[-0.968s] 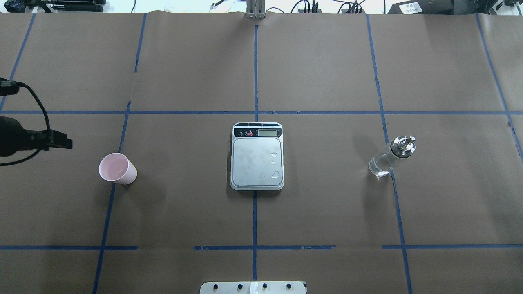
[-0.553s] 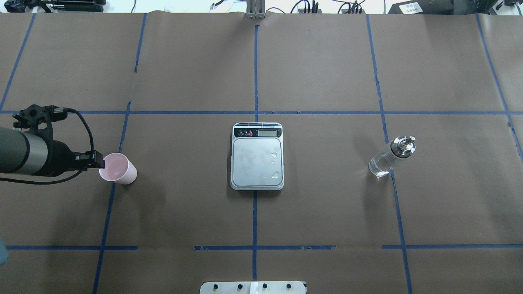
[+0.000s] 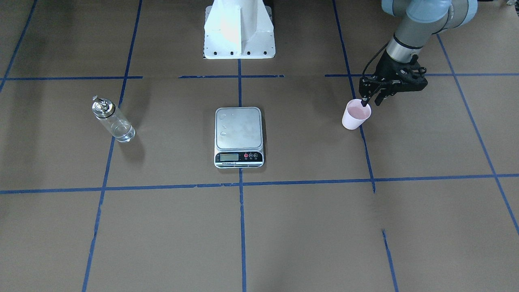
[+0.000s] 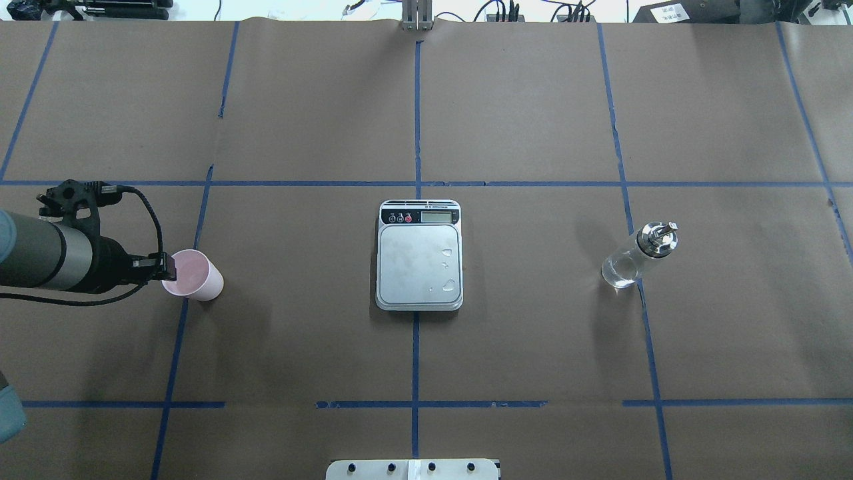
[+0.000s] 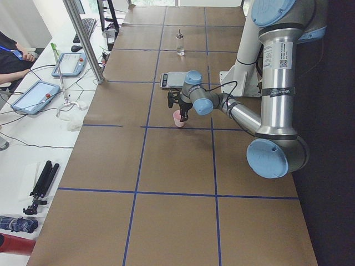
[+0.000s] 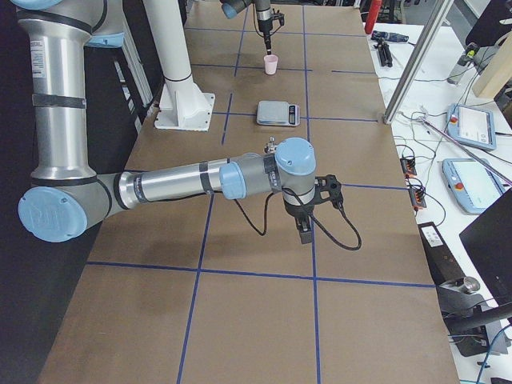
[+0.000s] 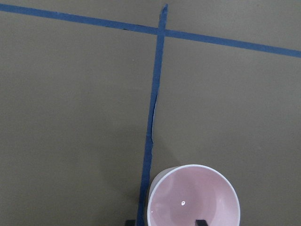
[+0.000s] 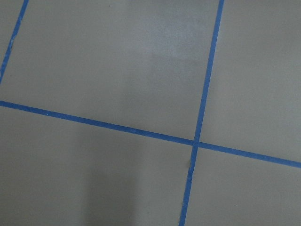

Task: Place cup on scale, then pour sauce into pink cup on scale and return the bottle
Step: 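Reach the left gripper down to the pink cup and grasp it, then carry the pink cup with the left gripper onto the scale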

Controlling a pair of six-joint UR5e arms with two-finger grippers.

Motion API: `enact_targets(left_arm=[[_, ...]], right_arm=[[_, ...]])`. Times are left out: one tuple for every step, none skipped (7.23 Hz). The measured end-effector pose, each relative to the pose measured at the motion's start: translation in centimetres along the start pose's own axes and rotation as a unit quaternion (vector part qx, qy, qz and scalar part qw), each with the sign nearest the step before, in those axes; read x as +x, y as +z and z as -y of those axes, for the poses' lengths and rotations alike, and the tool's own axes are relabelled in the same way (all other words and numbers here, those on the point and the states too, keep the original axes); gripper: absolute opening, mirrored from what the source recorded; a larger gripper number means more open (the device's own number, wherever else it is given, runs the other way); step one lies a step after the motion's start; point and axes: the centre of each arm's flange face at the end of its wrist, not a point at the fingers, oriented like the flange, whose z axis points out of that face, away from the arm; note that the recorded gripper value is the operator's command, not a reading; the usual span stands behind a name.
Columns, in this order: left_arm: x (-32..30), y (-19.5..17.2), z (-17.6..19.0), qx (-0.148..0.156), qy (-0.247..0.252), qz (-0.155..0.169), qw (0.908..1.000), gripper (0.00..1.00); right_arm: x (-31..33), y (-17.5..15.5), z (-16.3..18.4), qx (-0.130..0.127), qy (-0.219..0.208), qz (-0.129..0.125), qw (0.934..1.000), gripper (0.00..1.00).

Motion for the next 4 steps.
enact_targets(left_arm=[[-0.10,0.73,0.02,-0.002,0.000,0.005,1.0000,0.37],[-0.02,1.24,-0.03,-0.004,0.001,0.007,1.0000,0.01],[0.18,1.53,-0.24,-0.007,0.004,0.008,0.9999,0.00],[0.46,1.56,-0.48,-0.009,0.006,0.006,0.9999,0.00]], right_arm=[[0.00,-0.01,0.01,0.000,0.000,0.000,1.0000,1.00],[0.00,-0.01,0.01,0.000,0.000,0.000,1.0000,1.00],[-0.01,0.00,0.01,0.000,0.000,0.000,1.0000,1.00],[-0.04,-0.04,0.02,0.000,0.000,0.000,1.0000,1.00]])
